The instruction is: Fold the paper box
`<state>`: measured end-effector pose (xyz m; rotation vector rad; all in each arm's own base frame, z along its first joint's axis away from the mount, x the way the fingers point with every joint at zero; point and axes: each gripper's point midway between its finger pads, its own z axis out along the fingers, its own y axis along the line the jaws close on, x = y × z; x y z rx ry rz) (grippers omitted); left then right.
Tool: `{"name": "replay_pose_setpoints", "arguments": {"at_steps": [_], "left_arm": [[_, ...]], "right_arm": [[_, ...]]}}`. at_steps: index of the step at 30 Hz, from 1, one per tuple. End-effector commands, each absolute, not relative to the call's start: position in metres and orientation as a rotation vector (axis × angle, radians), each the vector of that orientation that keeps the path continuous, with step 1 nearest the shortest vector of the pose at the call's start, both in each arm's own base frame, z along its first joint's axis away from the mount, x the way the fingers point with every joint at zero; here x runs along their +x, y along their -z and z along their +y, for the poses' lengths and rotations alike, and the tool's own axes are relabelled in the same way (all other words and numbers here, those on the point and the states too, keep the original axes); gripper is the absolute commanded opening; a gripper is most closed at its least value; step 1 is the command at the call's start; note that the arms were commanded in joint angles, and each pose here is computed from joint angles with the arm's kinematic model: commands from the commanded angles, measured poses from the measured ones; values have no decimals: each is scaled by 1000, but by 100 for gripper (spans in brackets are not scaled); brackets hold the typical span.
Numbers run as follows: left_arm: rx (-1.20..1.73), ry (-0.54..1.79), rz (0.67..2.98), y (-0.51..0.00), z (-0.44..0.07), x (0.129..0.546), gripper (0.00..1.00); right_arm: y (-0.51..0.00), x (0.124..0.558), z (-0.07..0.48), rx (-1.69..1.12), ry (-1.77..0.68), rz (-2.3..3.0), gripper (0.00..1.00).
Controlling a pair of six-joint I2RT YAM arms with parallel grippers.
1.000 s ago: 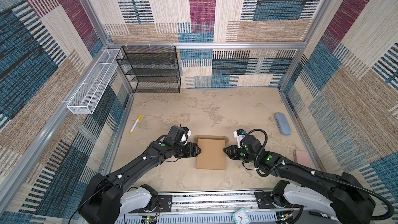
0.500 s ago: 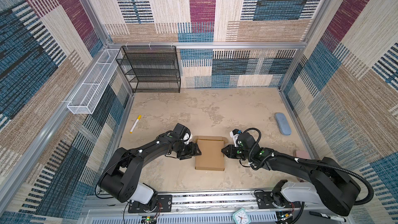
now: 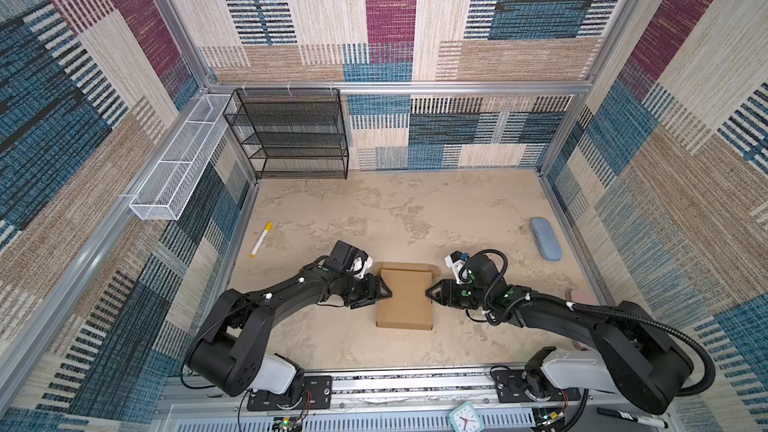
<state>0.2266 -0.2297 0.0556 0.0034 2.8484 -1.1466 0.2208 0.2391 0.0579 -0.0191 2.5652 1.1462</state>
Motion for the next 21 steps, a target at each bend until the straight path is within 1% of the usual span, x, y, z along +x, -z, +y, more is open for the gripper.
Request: {"name": "replay_pose_setpoints", "arguments": {"at_steps": [1, 3, 6, 9, 12, 17, 21], "left_arm": [[6, 1291, 2784, -67, -245, 236, 70], [3, 1331, 2766, -69, -249, 238, 69], [8, 1401, 2723, -75, -255, 239, 63], [30, 1472, 2663, -83, -259, 238, 58], [77, 1509, 2596, -94, -261, 238, 57], [180, 1469, 2466, -120, -256, 236, 56], [279, 1379, 2321, -145, -250, 231, 57]], "right_arm": [[-70, 222, 252, -71, -1255, 2513, 51], [-72, 221, 256, -91, -1292, 2508, 50], [-74, 218, 260, -109, -1342, 2491, 48], [-73, 216, 261, -127, -1350, 2488, 47], [-74, 216, 261, -158, -1353, 2468, 46], [-86, 217, 257, -207, -1325, 2386, 46], [-103, 221, 251, -253, -1280, 2274, 46]]}}
